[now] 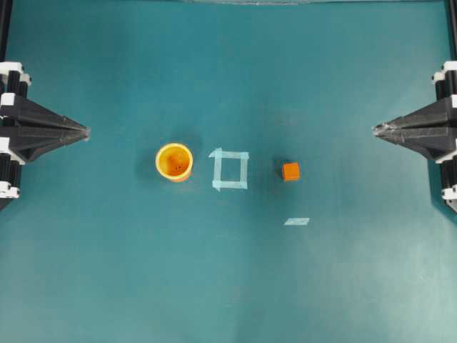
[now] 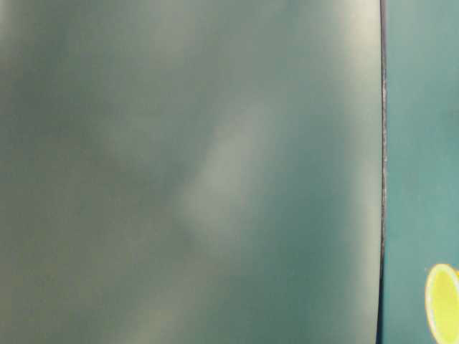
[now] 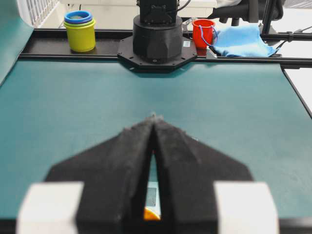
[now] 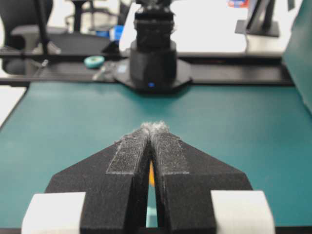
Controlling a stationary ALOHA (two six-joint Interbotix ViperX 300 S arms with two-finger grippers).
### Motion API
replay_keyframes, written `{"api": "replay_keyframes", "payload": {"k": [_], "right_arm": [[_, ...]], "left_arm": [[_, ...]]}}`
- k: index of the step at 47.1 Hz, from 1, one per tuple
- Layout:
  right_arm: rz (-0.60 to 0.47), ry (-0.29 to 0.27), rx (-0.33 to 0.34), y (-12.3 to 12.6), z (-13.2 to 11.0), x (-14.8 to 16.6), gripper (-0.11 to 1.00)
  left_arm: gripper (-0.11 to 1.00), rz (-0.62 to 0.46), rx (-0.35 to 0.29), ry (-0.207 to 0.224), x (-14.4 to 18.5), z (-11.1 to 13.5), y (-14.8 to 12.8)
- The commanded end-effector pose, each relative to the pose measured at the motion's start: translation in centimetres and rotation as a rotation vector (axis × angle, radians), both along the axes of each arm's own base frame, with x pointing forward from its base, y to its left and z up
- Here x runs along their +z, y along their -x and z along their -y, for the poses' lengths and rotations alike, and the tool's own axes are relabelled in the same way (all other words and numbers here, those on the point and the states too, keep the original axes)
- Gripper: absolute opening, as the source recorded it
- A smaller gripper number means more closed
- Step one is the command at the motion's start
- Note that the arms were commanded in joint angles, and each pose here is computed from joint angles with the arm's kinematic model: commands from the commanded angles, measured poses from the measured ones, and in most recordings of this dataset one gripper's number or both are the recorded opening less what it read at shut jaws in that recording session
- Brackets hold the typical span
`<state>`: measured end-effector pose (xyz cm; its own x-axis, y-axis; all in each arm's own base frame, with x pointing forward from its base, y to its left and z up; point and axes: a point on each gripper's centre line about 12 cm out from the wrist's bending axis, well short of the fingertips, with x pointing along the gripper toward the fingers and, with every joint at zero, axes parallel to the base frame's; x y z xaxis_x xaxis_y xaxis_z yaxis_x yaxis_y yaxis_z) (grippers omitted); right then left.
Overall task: Move the block to the right with right arm.
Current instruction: 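Move the right gripper left toward the orange cube, opening it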
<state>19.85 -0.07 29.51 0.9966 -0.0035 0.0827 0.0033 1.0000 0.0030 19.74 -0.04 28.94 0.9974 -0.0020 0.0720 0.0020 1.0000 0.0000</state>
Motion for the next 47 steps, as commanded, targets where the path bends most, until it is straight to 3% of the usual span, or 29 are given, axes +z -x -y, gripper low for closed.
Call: {"api": "replay_keyframes", "payload": {"k": [1, 10, 22, 40, 47], "right_arm": [[-0.002, -0.001, -0.005, -0.4, 0.1, 0.2, 0.0], [-0.11, -0.007, -0.019, -1.8, 0.4, -0.5, 0.0], [-0.198, -0.015, -0.066, -4.3, 1.6, -1.4, 0.0], [-0.306, -0.031, -0.072, -7.4, 1.9, -3.2, 0.01], [-0.37, -0.046, -0.082, -8.4, 2.3, -4.2, 0.25]], "left_arm": [[0.0, -0.041, 0.003, -0.017, 0.3, -0.1, -0.4], [0.0, -0.121, 0.005, -0.014, -0.1, -0.1, -0.4], [0.0, -0.135, 0.004, -0.015, -0.2, -0.1, -0.4], [0.0, -0.149, 0.004, -0.015, -0.4, -0.1, -0.4], [0.0, -0.149, 0.004, -0.015, -0.4, -0.1, -0.4]]}}
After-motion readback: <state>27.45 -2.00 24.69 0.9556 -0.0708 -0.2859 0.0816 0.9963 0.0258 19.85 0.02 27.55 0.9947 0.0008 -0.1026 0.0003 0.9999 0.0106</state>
